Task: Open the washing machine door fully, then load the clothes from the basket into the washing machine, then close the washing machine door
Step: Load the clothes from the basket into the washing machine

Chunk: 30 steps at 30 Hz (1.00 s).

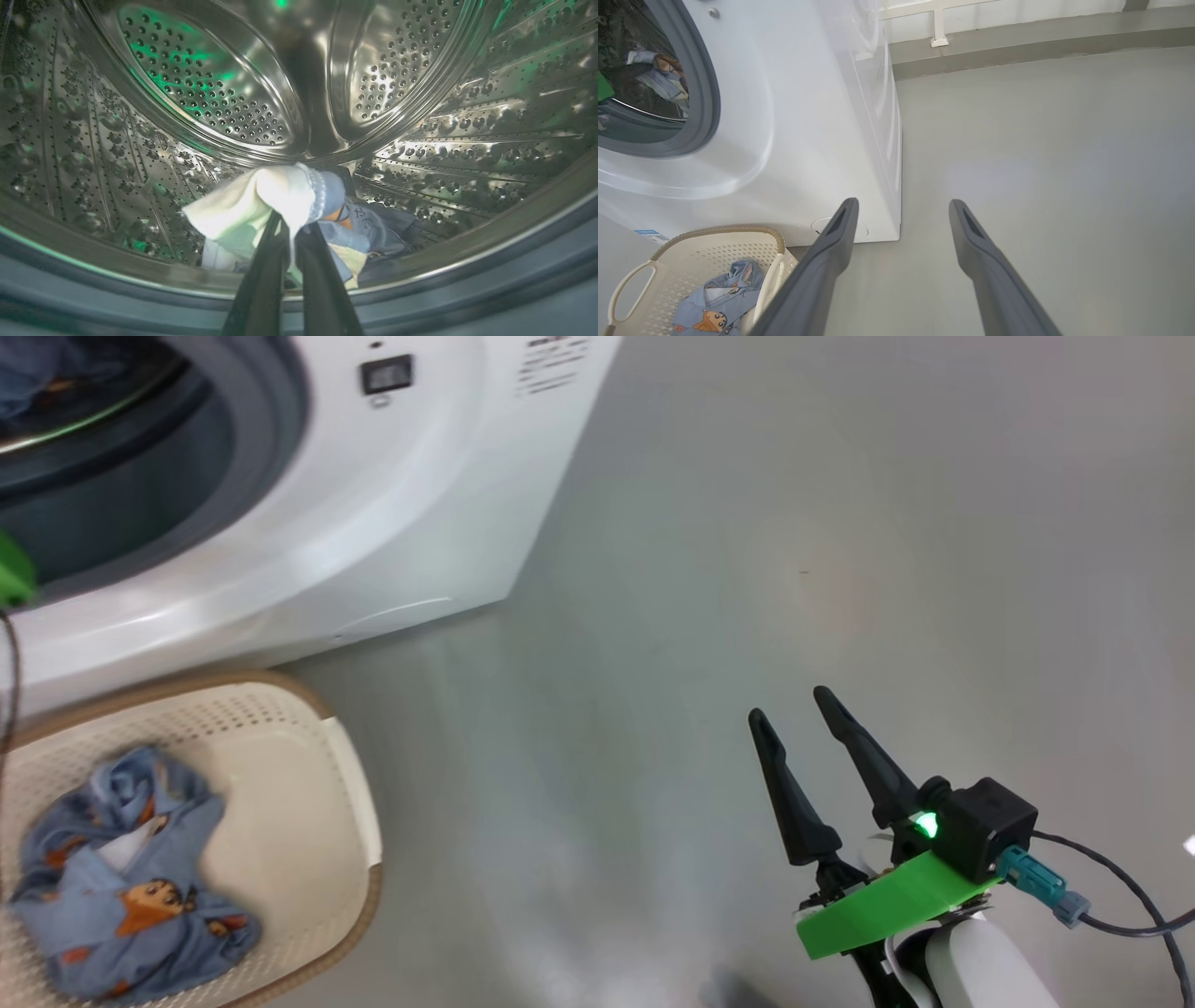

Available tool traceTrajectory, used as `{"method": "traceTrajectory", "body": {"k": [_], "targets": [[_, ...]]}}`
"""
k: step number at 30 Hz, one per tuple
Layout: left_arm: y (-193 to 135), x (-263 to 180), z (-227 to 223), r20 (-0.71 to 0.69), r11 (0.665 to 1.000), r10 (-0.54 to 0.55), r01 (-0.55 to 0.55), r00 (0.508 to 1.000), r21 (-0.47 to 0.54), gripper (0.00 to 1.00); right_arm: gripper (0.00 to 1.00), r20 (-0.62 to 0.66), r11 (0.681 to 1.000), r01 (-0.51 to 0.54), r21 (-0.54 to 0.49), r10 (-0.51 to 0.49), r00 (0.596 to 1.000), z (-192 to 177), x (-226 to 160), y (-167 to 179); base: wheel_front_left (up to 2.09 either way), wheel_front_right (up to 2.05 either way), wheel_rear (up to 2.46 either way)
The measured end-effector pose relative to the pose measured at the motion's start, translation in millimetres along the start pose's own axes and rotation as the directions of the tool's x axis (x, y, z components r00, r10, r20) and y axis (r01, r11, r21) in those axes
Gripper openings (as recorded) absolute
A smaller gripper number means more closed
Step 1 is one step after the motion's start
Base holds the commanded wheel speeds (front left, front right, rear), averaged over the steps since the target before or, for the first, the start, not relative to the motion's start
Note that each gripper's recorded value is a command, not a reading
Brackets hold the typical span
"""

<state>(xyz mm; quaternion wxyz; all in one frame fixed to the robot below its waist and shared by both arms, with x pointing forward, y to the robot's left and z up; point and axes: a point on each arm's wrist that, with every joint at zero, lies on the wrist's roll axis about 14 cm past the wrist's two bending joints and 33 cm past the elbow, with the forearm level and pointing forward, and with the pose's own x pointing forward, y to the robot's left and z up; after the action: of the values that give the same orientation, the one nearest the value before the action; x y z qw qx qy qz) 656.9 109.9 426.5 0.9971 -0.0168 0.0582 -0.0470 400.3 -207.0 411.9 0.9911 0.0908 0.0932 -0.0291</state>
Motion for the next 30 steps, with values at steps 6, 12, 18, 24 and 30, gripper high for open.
{"method": "traceTrajectory", "body": {"k": [6,12,18,24,30], "targets": [[-4.7,33.3,3.8,0.027,1.0,-0.004,0.004,1.0,0.027,0.0,1.0,-0.016,1.0,0.026,-0.012,-0.026,1.0,-2.4,-8.9,-6.8,0.0,0.0,0.0],[0.8,64.7,-3.7,0.034,0.999,0.019,-0.021,0.999,0.042,0.0,1.0,-0.062,0.999,0.048,-0.025,-0.049,0.997,-15.9,-12.3,-13.1,0.0,0.0,0.0],[-1.8,88.2,-13.9,0.032,0.998,0.029,-0.031,0.999,0.054,0.0,1.0,-0.093,0.996,0.084,-0.025,-0.086,0.992,-24.9,-15.3,-22.4,0.0,0.0,0.0],[-12.1,93.1,-38.9,-0.059,0.997,0.005,0.0,0.998,0.08,0.0,1.0,-0.101,0.994,0.101,-0.03,-0.104,0.989,-26.5,-18.7,-26.9,0.0,0.0,0.0],[-12.5,97.8,-34.7,-0.12,0.995,0.006,0.007,0.993,0.104,1.0,1.0,-0.096,0.995,0.098,-0.026,-0.1,0.99,-24.6,-19.3,-25.4,0.0,0.0,0.0]]}}
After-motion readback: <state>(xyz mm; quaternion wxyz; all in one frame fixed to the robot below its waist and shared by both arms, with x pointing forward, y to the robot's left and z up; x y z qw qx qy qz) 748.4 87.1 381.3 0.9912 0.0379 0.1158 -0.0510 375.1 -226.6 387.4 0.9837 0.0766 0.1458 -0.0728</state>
